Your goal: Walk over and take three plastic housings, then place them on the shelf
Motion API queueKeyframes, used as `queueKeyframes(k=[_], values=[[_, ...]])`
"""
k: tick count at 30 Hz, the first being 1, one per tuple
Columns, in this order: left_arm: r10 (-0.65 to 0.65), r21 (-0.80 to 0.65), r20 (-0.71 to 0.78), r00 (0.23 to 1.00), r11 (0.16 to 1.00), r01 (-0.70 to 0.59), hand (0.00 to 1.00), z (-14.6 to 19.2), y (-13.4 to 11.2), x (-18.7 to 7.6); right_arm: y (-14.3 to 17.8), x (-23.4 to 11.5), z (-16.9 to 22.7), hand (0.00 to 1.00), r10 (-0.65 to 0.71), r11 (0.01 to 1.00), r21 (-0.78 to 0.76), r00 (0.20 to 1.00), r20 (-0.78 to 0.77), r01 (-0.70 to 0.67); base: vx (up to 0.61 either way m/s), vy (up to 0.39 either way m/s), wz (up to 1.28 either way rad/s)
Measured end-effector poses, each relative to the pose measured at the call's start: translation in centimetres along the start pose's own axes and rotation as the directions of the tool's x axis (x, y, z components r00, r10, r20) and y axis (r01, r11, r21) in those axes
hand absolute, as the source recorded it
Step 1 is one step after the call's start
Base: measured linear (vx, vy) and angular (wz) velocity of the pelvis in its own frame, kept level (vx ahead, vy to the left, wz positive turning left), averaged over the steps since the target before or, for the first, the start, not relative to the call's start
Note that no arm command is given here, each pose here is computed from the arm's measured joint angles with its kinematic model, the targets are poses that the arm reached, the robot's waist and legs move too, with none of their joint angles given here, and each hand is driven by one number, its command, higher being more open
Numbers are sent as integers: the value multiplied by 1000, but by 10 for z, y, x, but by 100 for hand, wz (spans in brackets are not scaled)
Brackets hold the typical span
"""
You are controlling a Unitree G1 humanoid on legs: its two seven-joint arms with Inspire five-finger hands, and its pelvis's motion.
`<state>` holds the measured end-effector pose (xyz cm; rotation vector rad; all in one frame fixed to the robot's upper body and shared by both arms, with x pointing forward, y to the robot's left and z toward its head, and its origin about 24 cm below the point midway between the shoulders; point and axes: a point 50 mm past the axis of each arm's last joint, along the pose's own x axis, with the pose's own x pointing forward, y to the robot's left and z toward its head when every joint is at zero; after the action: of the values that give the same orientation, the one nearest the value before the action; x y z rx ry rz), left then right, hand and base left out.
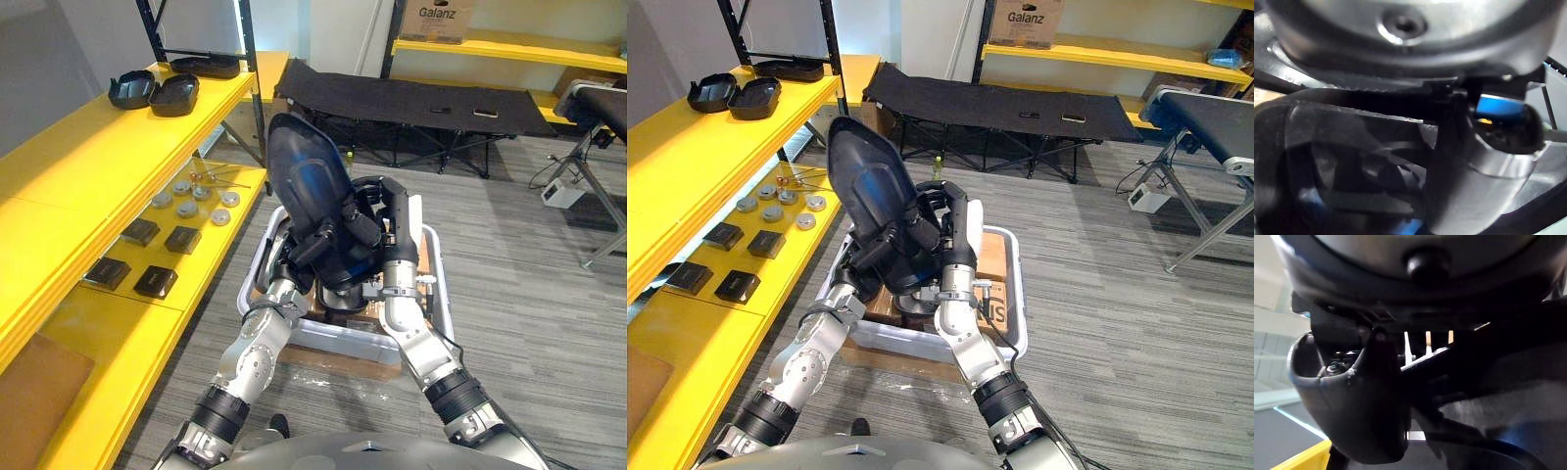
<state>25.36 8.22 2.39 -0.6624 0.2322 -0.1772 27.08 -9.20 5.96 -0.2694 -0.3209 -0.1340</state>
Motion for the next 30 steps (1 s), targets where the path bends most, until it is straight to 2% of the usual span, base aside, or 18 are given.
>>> queueKeyframes(k=[4,8,9,15,19,21,24,27,30], values=[[22,1,47,999,1000,-22,0,3,-1,-1,3,0,3,0,-4,1000,15,1000,5,4,0,0,0],[38,95,138,990,994,-51,0,9,-6,-2,7,0,10,0,-26,998,54,1000,13,25,0,0,0],[37,131,181,983,989,-62,0,14,-10,-3,8,1,14,100,-36,997,71,999,24,35,0,0,0],[51,262,330,943,955,-143,0,29,-18,-7,8,-3,21,100,-43,991,126,998,52,36,-7,3,1],[133,214,490,862,940,-266,0,52,-25,-11,13,-22,13,100,-13,986,166,1000,7,11,0,0,0],[134,252,565,814,912,-325,0,60,-24,-14,13,-24,11,100,-8,976,219,1000,-27,14,0,0,0],[93,331,647,757,860,-389,0,68,-29,-21,6,-21,6,100,25,941,338,997,-72,0,0,0,0],[36,402,717,696,795,-455,0,78,-32,-27,-17,-21,-1,100,-4,915,402,996,-88,39,0,0,0],[1,453,730,683,748,-485,0,77,-32,-34,-32,-23,-1,100,17,911,412,998,-58,9,0,0,-7]])
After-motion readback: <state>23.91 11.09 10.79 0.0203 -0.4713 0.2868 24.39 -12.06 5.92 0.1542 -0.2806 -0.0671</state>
